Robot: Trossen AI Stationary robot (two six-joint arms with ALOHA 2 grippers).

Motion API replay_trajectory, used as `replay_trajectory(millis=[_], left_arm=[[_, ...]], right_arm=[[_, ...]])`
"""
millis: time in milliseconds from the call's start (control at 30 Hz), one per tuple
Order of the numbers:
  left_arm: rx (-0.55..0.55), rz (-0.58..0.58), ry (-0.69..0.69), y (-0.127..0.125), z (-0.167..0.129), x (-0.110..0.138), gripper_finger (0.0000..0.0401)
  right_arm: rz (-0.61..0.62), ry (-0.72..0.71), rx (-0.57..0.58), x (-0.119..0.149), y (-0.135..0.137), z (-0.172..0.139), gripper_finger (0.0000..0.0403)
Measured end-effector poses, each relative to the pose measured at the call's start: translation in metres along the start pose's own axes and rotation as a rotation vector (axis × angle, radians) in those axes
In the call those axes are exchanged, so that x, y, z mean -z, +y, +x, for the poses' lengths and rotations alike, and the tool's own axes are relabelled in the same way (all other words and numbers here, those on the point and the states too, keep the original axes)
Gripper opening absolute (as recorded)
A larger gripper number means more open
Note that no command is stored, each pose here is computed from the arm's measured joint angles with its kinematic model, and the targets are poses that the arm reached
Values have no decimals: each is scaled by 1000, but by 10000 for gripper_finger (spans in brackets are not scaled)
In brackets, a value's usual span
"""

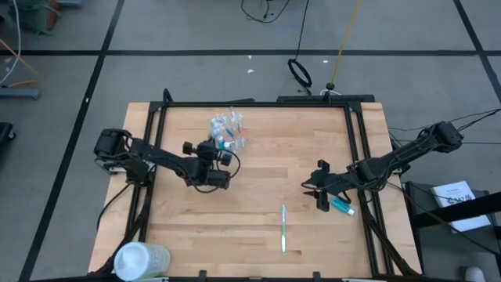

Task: Pick & Place toothbrushing station
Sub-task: Put the blue toothbrush into the transparent organizer

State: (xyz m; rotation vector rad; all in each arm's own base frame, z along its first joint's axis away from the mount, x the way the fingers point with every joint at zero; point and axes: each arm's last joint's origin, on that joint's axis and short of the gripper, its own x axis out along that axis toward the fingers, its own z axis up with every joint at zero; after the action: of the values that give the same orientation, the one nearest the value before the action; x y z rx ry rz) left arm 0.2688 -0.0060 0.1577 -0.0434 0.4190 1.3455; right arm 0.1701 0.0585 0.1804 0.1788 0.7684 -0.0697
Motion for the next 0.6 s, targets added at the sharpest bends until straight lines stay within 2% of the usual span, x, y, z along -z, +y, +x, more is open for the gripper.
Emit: replay_trajectory(millis=[367,467,600], left_arm=[[-4,-22,100,1,12,-2,37],[1,2,136,2,15,-2,64],[1,33,152,4,16,-4,124]], right_arm=[[6,1,0,0,0,0,173],[5,1,0,0,0,0,173],[6,1,0,0,0,0,173]])
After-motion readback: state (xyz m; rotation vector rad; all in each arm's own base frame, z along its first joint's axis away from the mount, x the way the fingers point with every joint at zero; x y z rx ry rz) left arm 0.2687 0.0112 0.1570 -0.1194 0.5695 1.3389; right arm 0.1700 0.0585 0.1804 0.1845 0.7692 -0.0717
